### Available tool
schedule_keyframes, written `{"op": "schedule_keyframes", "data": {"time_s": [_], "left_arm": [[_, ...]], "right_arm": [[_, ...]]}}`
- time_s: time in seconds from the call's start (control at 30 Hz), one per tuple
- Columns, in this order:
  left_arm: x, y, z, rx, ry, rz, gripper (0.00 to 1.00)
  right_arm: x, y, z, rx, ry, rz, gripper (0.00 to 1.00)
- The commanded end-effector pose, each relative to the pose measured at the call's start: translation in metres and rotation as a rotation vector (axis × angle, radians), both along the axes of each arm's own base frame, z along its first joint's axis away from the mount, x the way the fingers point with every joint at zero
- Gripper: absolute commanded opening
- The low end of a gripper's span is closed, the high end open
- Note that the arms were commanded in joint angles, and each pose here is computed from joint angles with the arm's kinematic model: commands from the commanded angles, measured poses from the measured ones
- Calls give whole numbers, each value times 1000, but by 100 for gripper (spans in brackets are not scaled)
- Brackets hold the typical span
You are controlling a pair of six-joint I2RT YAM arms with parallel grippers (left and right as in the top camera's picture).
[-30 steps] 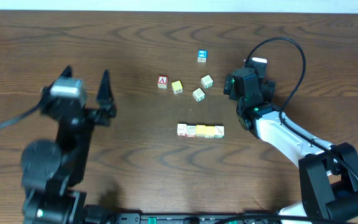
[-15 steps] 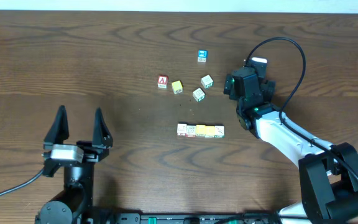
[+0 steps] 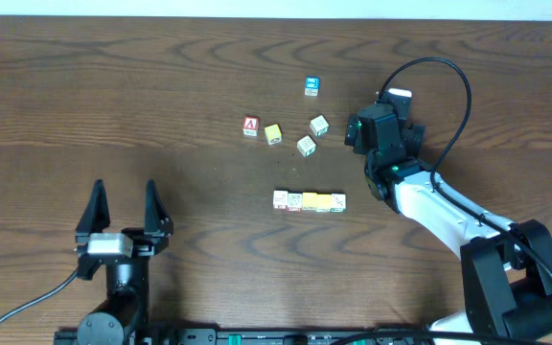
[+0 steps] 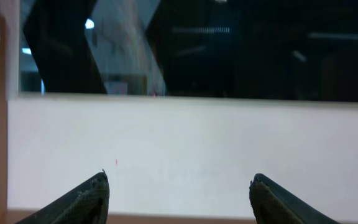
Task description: Lift 5 blocks
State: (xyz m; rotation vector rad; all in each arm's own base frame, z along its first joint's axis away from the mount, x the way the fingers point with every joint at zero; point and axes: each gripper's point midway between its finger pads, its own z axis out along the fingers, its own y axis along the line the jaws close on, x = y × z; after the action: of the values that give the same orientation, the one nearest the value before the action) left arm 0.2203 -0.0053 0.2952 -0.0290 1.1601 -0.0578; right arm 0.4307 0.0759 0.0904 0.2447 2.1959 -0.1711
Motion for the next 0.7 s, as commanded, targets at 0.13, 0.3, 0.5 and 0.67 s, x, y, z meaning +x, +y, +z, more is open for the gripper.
{"op": "schedule_keyframes", "data": {"time_s": [0.13,0.3,0.5,0.67], "left_arm": [[20,3,-64,-19,178,13,73],[25,12,-95,-58,305,51,73],[24,16,-149,-114,520,75,73],[23,15,-158,-101,559,71,73]], "right_arm": [[1,-12,-2,-22,4,-31,99],[1,-12,-2,-22,4,-31,99],[1,-12,-2,-22,4,-31,99],[1,-12,-2,-22,4,-31,99]]}}
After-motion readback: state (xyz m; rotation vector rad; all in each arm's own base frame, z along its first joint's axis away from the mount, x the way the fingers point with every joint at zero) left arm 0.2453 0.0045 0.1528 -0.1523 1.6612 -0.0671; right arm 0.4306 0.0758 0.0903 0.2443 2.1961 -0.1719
